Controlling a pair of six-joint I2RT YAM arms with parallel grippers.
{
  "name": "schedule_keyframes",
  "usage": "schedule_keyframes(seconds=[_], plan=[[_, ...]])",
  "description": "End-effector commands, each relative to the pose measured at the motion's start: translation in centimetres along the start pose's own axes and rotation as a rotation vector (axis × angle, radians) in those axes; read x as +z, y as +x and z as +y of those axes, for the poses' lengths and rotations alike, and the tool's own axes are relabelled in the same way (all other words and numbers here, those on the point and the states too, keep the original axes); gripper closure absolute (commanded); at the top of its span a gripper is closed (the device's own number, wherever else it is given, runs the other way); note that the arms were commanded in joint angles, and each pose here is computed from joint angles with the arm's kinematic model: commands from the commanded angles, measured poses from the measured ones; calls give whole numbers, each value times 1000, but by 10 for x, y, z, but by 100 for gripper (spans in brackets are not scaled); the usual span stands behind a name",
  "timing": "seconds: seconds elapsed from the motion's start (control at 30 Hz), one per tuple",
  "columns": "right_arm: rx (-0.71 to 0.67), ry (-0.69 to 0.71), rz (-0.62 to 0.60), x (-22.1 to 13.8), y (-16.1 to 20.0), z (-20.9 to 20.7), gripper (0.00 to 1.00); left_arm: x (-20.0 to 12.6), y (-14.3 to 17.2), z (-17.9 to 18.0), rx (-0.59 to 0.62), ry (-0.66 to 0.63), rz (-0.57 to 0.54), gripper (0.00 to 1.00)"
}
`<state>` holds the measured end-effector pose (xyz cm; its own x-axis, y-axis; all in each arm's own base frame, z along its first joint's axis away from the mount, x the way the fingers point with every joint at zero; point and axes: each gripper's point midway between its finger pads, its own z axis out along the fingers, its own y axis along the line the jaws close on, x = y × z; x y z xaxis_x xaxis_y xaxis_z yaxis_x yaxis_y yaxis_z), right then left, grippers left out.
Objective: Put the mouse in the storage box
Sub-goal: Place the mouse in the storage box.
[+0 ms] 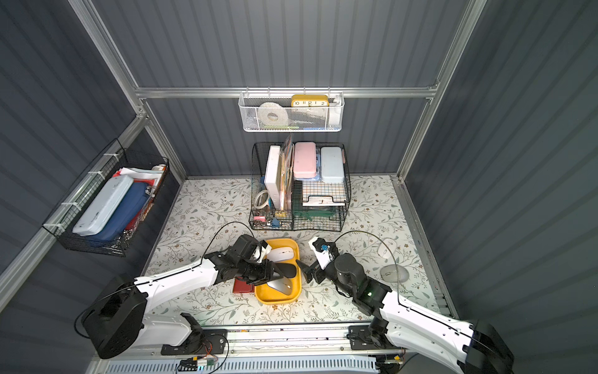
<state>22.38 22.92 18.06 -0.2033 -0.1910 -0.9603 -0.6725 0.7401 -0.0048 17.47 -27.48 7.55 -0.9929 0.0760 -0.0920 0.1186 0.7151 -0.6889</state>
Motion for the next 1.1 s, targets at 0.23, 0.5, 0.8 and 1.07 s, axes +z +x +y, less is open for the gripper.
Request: schedule_keyframes(seconds=[0.23,0.5,0.8,1.07], plan=[[13,28,-11,1,-2,-5,1,-12,5,5,43,-80,22,40],[67,180,-24,-3,-3,-31,1,-29,1,2,81,-134,-1,40],[231,592,-28,-28,2,-102,1,-51,-16,-10,133,-178,-82,37],[500,875,279,-57,51,-170,1,-56,-24,-29,166,-128,-103,33]])
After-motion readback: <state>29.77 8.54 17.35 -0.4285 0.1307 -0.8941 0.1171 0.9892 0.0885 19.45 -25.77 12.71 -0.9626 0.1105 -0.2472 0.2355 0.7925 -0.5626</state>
